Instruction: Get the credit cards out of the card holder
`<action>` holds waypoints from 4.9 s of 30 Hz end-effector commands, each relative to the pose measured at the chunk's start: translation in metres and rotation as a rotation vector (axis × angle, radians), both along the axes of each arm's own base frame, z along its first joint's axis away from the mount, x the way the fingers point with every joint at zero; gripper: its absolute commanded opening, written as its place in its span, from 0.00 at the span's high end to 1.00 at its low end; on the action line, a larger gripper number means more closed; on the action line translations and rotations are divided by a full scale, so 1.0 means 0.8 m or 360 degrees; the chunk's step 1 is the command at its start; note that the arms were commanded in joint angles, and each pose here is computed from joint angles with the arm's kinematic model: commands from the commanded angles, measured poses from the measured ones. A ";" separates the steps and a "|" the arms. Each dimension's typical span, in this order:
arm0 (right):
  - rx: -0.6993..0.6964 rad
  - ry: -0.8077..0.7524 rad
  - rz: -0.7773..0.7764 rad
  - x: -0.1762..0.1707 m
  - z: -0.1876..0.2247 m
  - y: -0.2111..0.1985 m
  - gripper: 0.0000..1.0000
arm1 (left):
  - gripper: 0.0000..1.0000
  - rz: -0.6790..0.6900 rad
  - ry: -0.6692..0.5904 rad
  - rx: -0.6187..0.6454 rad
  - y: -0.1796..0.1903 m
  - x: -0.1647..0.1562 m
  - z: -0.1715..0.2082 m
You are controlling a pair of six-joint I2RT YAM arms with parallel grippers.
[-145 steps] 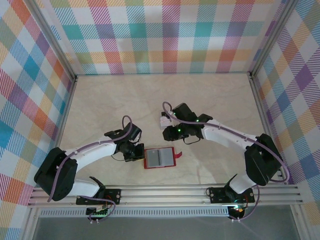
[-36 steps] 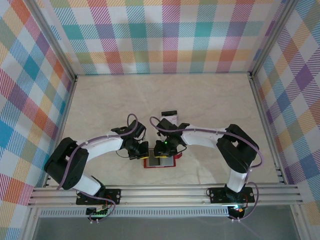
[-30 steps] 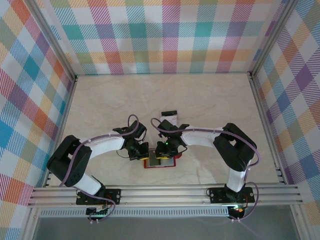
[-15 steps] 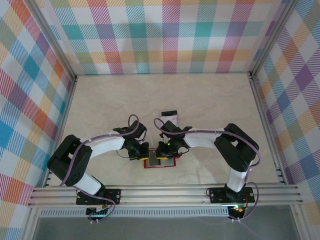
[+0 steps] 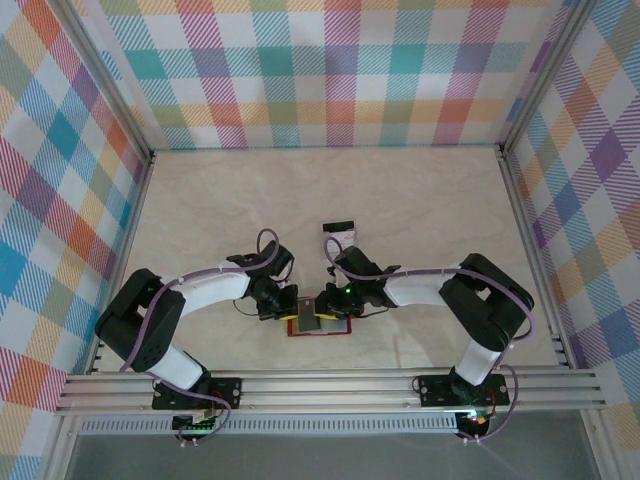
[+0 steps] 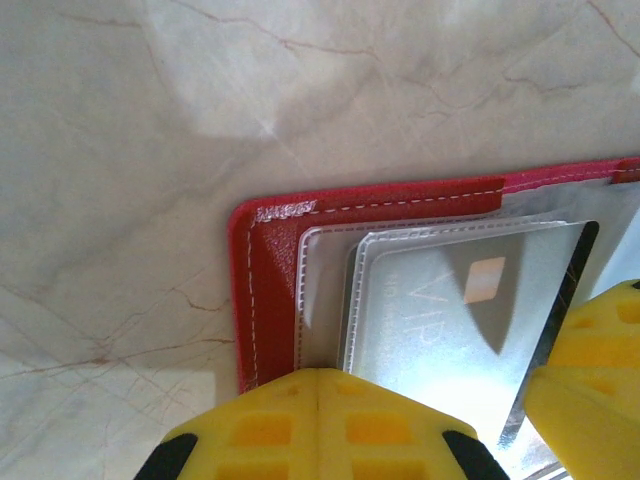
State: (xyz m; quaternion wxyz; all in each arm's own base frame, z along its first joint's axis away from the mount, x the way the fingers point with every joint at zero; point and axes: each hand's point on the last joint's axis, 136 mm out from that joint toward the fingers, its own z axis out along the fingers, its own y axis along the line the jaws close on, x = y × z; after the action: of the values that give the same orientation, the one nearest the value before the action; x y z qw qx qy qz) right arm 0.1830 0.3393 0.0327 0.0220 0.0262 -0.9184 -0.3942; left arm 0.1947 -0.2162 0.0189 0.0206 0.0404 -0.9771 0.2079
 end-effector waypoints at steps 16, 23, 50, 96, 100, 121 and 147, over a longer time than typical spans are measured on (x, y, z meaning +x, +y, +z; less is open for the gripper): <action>0.0092 -0.0065 -0.0015 0.005 0.011 0.000 0.89 | 1.00 -0.0006 -0.0014 0.0152 0.016 -0.005 0.006; 0.0120 -0.0049 -0.0003 0.003 0.010 0.003 0.87 | 1.00 0.0013 -0.0063 -0.0009 -0.006 0.004 0.034; 0.0332 -0.0054 -0.0046 0.005 0.025 0.016 0.79 | 1.00 0.0018 0.0069 0.0071 0.006 -0.016 -0.019; 0.0275 -0.0029 -0.0082 0.008 0.029 -0.009 0.86 | 1.00 -0.0002 0.0052 0.0108 0.010 -0.013 -0.013; 0.0222 -0.0017 -0.0103 0.008 0.021 -0.015 0.91 | 1.00 -0.0001 0.0053 0.0111 0.010 -0.014 -0.014; -0.0348 -0.0638 0.0204 0.028 0.095 -0.085 1.00 | 0.97 -0.0005 -0.0082 0.0041 0.001 0.005 0.030; -0.0844 -0.1882 0.2039 0.146 0.134 -0.101 1.00 | 0.88 0.0108 -0.0261 0.0049 0.053 -0.013 0.046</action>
State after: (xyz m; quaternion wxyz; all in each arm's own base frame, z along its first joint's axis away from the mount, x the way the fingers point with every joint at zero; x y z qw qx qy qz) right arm 0.2898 0.2572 0.1342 -0.2338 0.6655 -0.7084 -0.0267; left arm 0.1900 -0.1824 0.0562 -0.0652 0.0525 -0.9755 0.2033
